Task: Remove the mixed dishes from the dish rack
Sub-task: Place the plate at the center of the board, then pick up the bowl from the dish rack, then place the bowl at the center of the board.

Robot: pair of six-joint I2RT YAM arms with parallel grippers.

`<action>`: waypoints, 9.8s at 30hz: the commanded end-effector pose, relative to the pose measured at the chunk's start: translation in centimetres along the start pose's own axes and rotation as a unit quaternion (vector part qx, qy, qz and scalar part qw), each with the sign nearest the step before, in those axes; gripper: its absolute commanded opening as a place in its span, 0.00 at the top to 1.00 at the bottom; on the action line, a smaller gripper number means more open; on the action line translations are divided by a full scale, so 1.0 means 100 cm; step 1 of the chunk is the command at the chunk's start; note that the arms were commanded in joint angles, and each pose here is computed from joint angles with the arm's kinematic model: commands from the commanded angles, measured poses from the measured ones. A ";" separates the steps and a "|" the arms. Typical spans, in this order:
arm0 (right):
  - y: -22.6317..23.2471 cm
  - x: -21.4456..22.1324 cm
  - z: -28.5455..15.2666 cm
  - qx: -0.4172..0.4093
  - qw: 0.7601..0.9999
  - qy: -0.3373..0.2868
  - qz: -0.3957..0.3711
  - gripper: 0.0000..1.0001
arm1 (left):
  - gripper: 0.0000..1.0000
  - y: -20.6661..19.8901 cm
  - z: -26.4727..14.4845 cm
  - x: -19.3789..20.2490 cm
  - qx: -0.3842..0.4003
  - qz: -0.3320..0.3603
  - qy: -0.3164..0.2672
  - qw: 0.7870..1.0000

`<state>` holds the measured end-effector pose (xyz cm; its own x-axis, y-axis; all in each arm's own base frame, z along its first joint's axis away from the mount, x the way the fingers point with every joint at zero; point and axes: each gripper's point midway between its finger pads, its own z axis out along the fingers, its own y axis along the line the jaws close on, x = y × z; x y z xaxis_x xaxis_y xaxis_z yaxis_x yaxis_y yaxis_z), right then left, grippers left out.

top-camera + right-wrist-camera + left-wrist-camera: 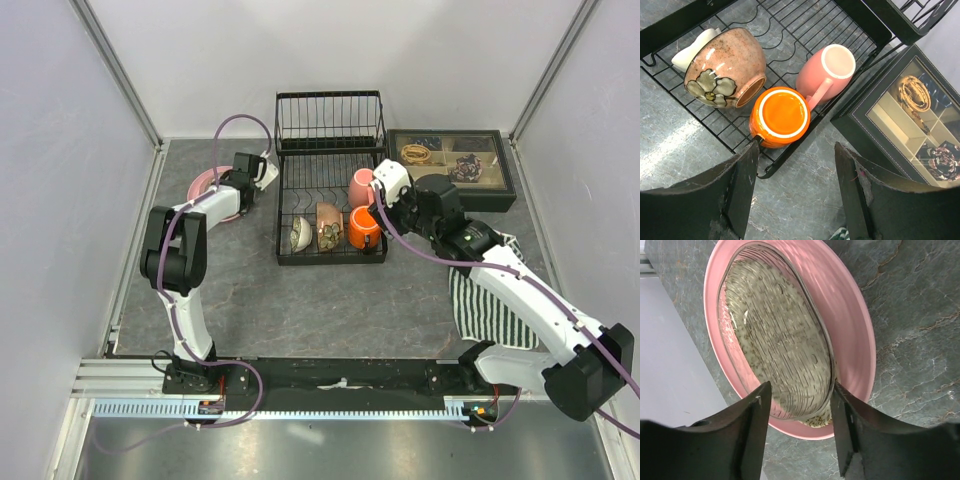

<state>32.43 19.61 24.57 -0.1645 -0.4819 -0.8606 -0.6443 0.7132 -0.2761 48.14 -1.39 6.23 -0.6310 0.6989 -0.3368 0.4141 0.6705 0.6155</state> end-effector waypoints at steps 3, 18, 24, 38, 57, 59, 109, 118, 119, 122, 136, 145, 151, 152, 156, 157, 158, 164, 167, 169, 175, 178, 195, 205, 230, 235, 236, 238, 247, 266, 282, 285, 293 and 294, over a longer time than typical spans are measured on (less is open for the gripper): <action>-0.003 -0.014 -0.008 0.003 1.000 -0.030 0.008 0.30 | 0.30 0.032 -0.029 -0.017 -0.023 -0.019 -0.025 0.999; -0.001 -0.004 0.003 0.000 1.000 0.003 0.029 0.22 | 0.08 0.031 -0.115 -0.018 0.056 -0.094 -0.085 0.990; -0.002 0.001 0.003 0.004 1.000 0.010 0.025 0.20 | 0.08 -0.019 -0.204 -0.041 0.251 -0.132 -0.195 0.939; 0.004 0.029 0.011 0.006 1.000 0.023 0.015 0.21 | 0.13 -0.095 -0.314 -0.079 0.588 -0.175 -0.286 0.736; -0.017 0.046 -0.004 0.034 0.999 0.019 0.031 0.23 | 0.28 -0.140 -0.232 -0.116 0.609 -0.246 -0.217 0.722; -0.016 0.047 -0.005 0.032 0.999 0.017 0.029 0.23 | 0.30 -0.143 -0.225 -0.121 0.607 -0.247 -0.216 0.724; -0.010 0.077 -0.005 0.015 0.998 0.034 0.044 0.23 | 0.98 -0.181 -0.215 -0.132 0.645 -0.330 -0.268 0.636; -0.008 0.078 -0.004 0.009 0.998 0.035 0.045 0.23 | 0.98 -0.175 -0.231 -0.122 0.691 -0.327 -0.285 0.578; -0.007 0.078 -0.004 0.008 0.998 0.034 0.044 0.23 | 0.98 -0.171 -0.236 -0.124 0.692 -0.316 -0.309 0.570; -0.008 0.079 -0.004 0.009 0.998 0.036 0.044 0.23 | 0.98 -0.170 -0.238 -0.121 0.712 -0.315 -0.306 0.548; -0.008 0.082 0.001 0.005 0.998 0.039 0.048 0.22 | 0.98 -0.164 -0.253 -0.119 0.738 -0.290 -0.309 0.525; -0.007 0.085 -0.001 0.006 0.998 0.037 0.048 0.22 | 0.98 -0.149 -0.258 -0.118 0.730 -0.287 -0.325 0.528; -0.007 0.083 -0.001 0.004 0.998 0.035 0.049 0.22 | 0.98 -0.123 -0.264 -0.119 0.713 -0.288 -0.348 0.536; -0.008 0.083 -0.001 0.004 0.998 0.035 0.051 0.22 | 0.98 -0.119 -0.265 -0.119 0.710 -0.287 -0.350 0.539; -0.007 0.084 0.000 0.000 0.998 0.037 0.052 0.22 | 0.98 -0.108 -0.267 -0.121 0.694 -0.284 -0.353 0.560; -0.007 0.084 0.000 0.000 0.998 0.037 0.052 0.22 | 0.98 -0.104 -0.269 -0.122 0.688 -0.278 -0.360 0.565; -0.007 0.084 0.000 0.000 0.998 0.037 0.053 0.22 | 0.98 -0.099 -0.277 -0.123 0.682 -0.272 -0.369 0.570; -0.006 0.085 0.000 -0.002 0.998 0.036 0.052 0.22 | 0.98 -0.084 -0.292 -0.127 0.653 -0.249 -0.394 0.597; -0.005 0.085 0.000 -0.002 0.998 0.035 0.052 0.22 | 0.98 -0.076 -0.299 -0.128 0.643 -0.245 -0.399 0.606; -0.005 0.086 -0.001 -0.002 0.998 0.036 0.053 0.22 | 0.99 -0.069 -0.308 -0.130 0.635 -0.237 -0.409 0.611; -0.007 0.082 -0.002 0.003 0.998 0.029 0.051 0.22 | 0.98 -0.049 -0.317 -0.127 0.583 -0.229 -0.415 0.660; -0.012 0.079 -0.003 0.016 0.998 0.026 0.053 0.22 | 0.98 -0.038 -0.313 -0.120 0.522 -0.224 -0.413 0.712; -0.013 0.071 0.004 0.007 0.998 0.022 0.058 0.22 | 0.98 -0.021 -0.240 0.001 0.278 -0.150 -0.246 0.916; -0.010 0.073 0.005 0.001 0.998 0.021 0.059 0.22 | 0.98 -0.029 -0.191 0.077 0.199 -0.080 -0.122 0.969; -0.007 0.078 0.005 -0.002 0.998 0.023 0.056 0.21 | 0.98 -0.021 -0.116 0.126 0.135 -0.029 -0.022 0.990; -0.006 0.080 0.004 -0.003 0.998 0.026 0.055 0.21 | 0.98 -0.016 -0.106 0.124 0.128 -0.022 -0.017 0.991; -0.007 0.080 0.004 -0.002 0.998 0.025 0.055 0.21 | 0.99 -0.015 -0.105 0.123 0.126 -0.022 -0.017 0.992; -0.006 0.081 0.004 -0.002 0.998 0.026 0.055 0.21 | 0.98 -0.016 -0.102 0.122 0.130 -0.018 -0.016 0.991; -0.005 0.084 0.007 -0.005 0.998 0.031 0.055 0.21 | 0.98 -0.013 -0.110 0.113 0.140 -0.016 -0.031 0.990; -0.005 0.082 0.007 -0.008 0.998 0.032 0.057 0.21 | 0.98 -0.031 -0.123 0.095 0.182 0.010 -0.050 0.982; -0.004 0.083 0.005 -0.007 0.998 0.031 0.055 0.21 | 0.98 -0.049 -0.125 0.107 0.189 0.025 -0.029 0.981; -0.004 0.083 0.005 -0.007 0.998 0.030 0.054 0.21 | 0.97 -0.051 -0.124 0.110 0.191 0.026 -0.026 0.981; -0.004 0.084 0.005 -0.007 0.998 0.030 0.055 0.20 | 0.81 -0.053 -0.126 0.110 0.193 0.023 -0.028 0.981; -0.004 0.084 0.005 -0.007 0.998 0.030 0.055 0.20 | 0.77 -0.054 -0.126 0.110 0.194 0.023 -0.029 0.980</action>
<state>31.40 15.24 15.87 -0.3254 -0.4512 -0.8310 -0.6316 0.7577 -0.1641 29.19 -0.55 6.35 -0.6233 0.7147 -0.3174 0.6760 0.6965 0.2408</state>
